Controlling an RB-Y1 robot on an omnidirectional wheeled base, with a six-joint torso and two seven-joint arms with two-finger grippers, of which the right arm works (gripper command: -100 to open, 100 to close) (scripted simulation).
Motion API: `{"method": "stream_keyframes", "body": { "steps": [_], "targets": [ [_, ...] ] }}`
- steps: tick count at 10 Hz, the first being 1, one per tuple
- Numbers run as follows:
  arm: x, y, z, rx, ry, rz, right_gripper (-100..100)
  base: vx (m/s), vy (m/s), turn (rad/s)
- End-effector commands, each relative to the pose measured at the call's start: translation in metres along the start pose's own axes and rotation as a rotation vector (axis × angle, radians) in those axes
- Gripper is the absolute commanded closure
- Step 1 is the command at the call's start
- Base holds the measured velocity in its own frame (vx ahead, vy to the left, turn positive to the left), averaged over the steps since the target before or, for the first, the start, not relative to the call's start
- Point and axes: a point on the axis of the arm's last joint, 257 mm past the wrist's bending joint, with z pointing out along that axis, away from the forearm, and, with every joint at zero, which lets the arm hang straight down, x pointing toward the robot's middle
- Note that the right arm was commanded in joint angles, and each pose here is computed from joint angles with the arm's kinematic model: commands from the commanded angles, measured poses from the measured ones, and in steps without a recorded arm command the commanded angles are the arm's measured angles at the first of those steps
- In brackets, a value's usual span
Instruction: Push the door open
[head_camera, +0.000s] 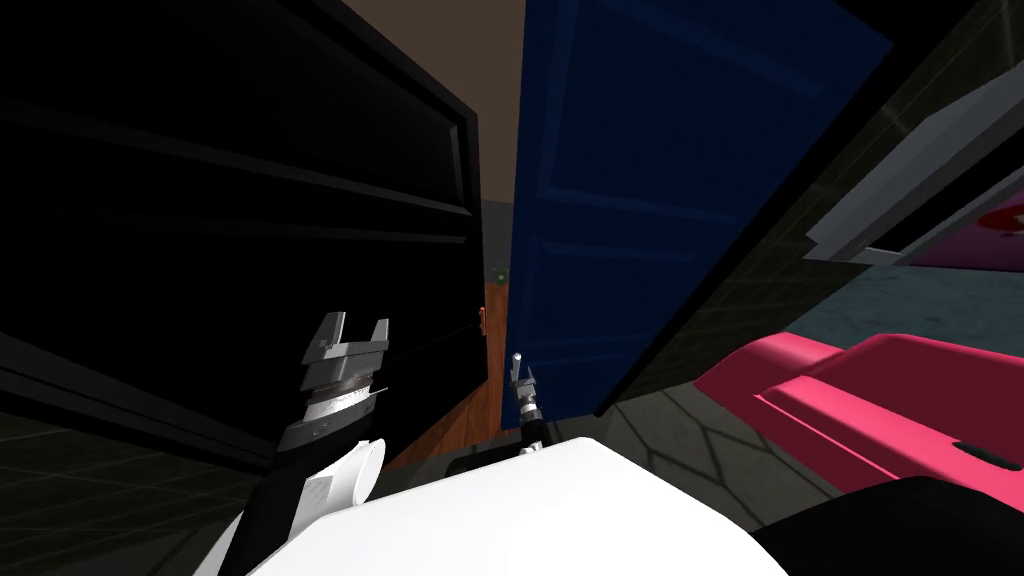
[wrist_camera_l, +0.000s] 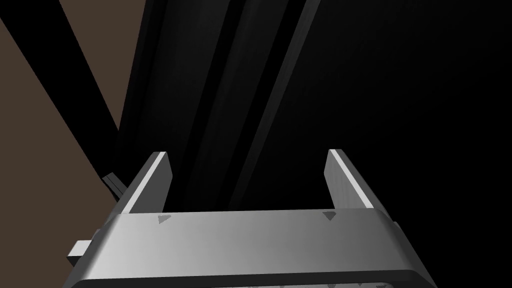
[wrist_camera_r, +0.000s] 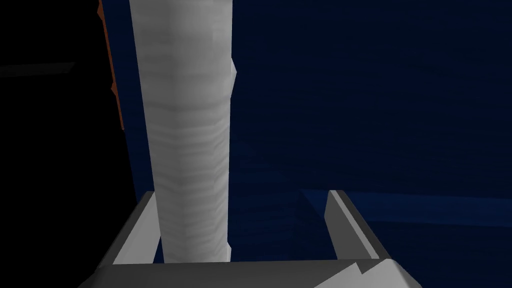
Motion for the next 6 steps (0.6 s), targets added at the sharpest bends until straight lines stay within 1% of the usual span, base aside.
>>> {"method": "stream_keyframes", "body": {
  "steps": [1, 4, 6],
  "targets": [
    [0.005, 0.023, 0.0065, -0.053, 0.02, -0.011, 100, 0.044, -0.035, 0.108],
    [0.006, 0.046, 0.0117, -0.115, 0.026, -0.018, 100, 0.039, -0.026, 0.13],
    [0.006, 0.046, 0.0117, -0.115, 0.026, -0.018, 100, 0.013, -0.001, 0.033]
  ]
}}
